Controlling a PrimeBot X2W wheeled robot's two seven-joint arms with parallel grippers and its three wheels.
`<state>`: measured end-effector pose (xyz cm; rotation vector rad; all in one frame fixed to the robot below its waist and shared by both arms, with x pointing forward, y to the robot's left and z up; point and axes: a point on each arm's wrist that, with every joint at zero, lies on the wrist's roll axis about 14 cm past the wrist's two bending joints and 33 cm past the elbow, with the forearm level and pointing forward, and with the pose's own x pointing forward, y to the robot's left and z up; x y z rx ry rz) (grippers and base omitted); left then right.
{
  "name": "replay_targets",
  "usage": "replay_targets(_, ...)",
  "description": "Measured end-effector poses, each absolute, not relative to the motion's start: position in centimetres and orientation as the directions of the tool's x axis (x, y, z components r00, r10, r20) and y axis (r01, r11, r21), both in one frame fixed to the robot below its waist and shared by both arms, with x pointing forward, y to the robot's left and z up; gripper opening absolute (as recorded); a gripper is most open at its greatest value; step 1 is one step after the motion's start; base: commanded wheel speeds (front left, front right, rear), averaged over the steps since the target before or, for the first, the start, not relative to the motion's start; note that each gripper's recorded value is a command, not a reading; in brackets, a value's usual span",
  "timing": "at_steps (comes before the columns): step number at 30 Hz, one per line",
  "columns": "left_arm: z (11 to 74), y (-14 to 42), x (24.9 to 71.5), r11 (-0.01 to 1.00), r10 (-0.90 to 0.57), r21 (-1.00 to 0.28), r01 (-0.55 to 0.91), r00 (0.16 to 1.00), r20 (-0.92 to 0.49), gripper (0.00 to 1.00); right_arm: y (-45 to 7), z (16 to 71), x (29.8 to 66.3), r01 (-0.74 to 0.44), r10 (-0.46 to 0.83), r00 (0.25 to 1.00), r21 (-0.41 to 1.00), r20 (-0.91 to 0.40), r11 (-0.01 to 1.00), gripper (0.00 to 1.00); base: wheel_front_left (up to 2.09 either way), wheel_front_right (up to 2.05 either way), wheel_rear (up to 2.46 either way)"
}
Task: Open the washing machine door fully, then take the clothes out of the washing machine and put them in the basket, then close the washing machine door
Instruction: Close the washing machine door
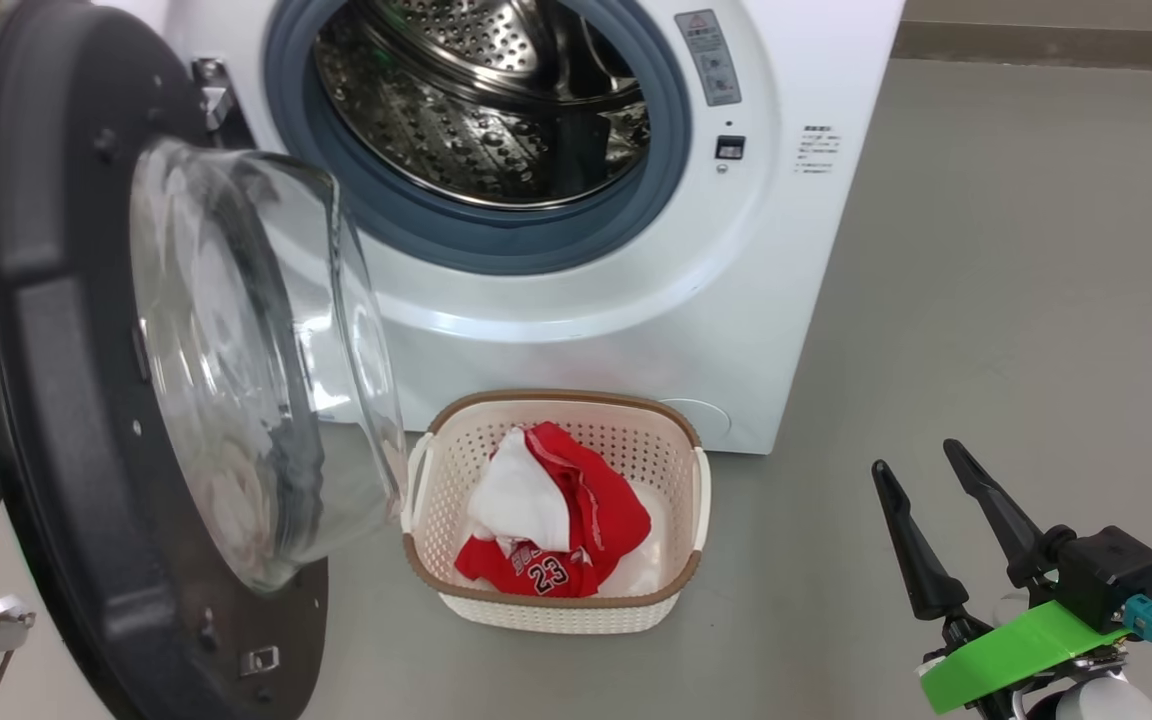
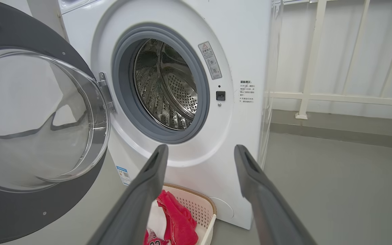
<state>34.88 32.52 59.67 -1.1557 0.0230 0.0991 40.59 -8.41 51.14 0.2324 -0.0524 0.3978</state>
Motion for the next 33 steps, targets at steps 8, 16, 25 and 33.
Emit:
replay_targets(8, 59.9, 30.4, 36.1, 0.391, 0.011, -0.919, -0.045, 0.999, -0.044, 0.00, -9.8, 50.8, 40.3, -0.355, 0.344, 0.935, 0.215, 0.087, 0.910, 1.00, 0.00, 0.00, 0.00)
replay_targets(16, 59.6, 28.1, 37.3, 0.376, -0.042, -0.926, -0.024, 0.998, -0.042, 0.00, -11.0, 50.7, 39.9, -0.324, 0.314, 0.946, 0.212, 0.082, 0.922, 1.00, 0.00, 0.00, 0.00)
replay_targets(25, 59.4, 24.8, 38.6, 0.343, -0.119, -0.939, 0.023, 0.993, -0.019, 0.00, -12.4, 50.9, 39.3, -0.290, 0.278, 0.957, 0.209, 0.086, 0.934, 1.00, 0.00, 0.00, 0.00)
replay_targets(33, 59.5, 23.5, 39.0, 0.337, -0.142, -0.941, 0.042, 0.990, -0.007, 0.00, -13.3, 51.4, 38.8, -0.269, 0.253, 0.962, 0.205, 0.100, 0.941, 1.00, 0.00, 0.00, 0.00)
